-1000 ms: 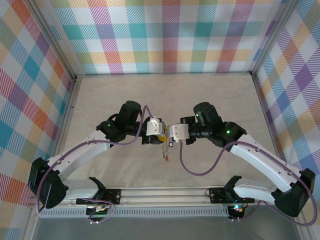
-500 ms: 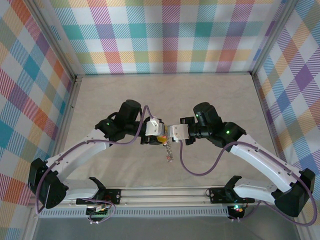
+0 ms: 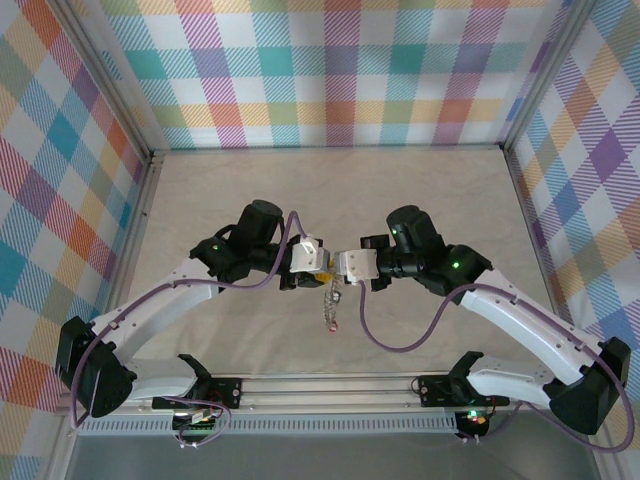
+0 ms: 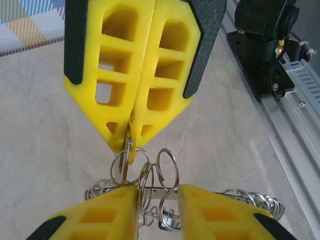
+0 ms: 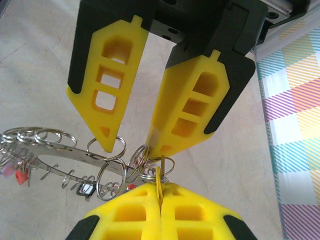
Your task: Put the keys on the keyring
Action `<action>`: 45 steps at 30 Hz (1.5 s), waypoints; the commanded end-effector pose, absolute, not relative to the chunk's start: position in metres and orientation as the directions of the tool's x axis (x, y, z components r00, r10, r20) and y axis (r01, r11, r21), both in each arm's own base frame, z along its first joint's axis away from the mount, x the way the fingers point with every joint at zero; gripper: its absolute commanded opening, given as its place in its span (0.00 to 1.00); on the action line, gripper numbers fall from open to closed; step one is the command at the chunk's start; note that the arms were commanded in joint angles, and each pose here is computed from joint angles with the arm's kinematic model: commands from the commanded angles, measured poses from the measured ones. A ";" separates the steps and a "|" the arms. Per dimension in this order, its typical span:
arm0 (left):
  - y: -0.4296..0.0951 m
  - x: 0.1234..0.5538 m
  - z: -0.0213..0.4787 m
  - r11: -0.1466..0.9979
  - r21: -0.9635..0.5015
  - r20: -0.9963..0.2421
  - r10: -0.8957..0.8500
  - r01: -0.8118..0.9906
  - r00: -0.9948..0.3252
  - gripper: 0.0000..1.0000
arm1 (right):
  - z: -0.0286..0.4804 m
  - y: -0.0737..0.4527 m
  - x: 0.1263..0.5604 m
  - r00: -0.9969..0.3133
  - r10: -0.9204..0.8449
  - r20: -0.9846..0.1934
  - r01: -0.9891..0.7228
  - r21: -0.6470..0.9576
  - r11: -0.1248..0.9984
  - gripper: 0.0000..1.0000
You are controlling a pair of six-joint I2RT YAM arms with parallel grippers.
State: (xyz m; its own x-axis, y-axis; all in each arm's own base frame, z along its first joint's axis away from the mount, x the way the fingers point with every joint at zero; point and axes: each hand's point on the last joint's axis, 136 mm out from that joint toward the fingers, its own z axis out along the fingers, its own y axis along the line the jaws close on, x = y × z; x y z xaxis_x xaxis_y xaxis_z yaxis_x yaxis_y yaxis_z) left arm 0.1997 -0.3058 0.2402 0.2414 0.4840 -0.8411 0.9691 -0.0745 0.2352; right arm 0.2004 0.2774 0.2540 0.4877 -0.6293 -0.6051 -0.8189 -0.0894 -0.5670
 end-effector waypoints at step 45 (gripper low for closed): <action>-0.314 0.196 0.249 -0.137 0.186 -0.852 0.471 0.973 0.230 0.16 | 0.270 0.282 0.191 0.522 -0.558 -0.645 -0.804 -0.590 -0.071 0.00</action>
State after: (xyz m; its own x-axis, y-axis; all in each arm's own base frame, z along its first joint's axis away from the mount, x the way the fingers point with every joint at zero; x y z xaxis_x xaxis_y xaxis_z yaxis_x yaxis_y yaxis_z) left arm 0.1991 -0.3093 0.2394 0.2236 0.5025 -0.8352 0.9747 -0.1108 0.1942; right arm 0.1959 0.2749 0.2507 0.4874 -0.6240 -0.6109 -0.8214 -0.0902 -0.5632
